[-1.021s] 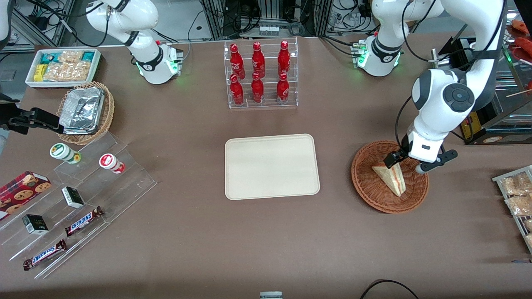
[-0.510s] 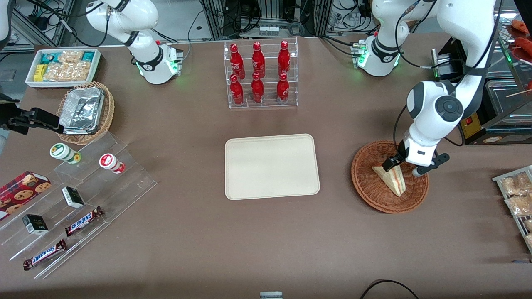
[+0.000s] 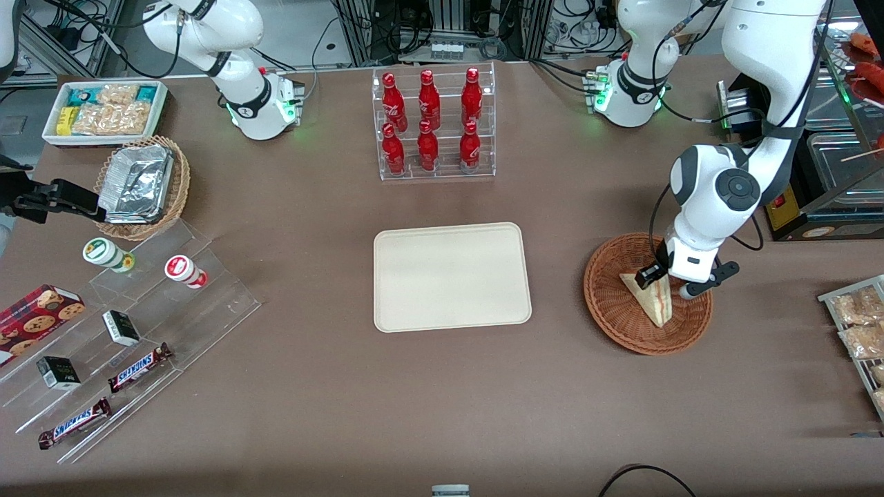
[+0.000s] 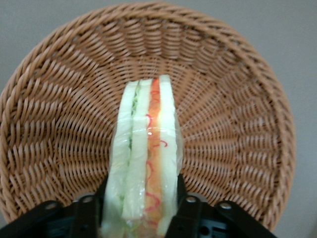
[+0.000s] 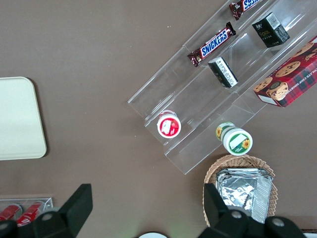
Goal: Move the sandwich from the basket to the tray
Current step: 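Lower the left gripper and close it on the sandwich's crust edge, then lift the sandwich and carry it over the beige tray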
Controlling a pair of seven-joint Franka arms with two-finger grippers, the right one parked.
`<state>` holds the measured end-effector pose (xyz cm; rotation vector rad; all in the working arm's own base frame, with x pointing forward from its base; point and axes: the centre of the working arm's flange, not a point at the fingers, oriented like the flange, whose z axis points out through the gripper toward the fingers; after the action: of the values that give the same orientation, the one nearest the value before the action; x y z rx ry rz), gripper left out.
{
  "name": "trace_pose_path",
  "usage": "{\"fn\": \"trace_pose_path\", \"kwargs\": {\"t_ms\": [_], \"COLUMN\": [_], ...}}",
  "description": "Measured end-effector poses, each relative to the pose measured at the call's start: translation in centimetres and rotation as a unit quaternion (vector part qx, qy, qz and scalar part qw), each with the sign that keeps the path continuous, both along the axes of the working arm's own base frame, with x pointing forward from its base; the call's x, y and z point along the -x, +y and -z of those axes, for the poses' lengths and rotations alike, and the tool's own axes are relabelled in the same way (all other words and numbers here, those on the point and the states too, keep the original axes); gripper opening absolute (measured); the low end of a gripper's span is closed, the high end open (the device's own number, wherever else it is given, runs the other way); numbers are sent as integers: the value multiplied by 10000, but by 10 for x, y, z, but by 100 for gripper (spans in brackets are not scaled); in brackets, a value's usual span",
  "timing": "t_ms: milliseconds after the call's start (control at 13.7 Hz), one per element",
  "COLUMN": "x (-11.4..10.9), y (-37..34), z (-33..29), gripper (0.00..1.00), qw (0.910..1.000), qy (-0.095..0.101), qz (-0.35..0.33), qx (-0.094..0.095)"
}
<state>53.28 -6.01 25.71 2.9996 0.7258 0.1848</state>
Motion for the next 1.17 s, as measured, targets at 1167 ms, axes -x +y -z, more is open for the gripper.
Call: {"fn": "trace_pose_path", "kwargs": {"t_ms": [1167], "x": [7], "y": [-295], "z": [-189], "gripper": [16], "qw": [9889], "qy": [593], "qz": [1348], "qx": [-216]}}
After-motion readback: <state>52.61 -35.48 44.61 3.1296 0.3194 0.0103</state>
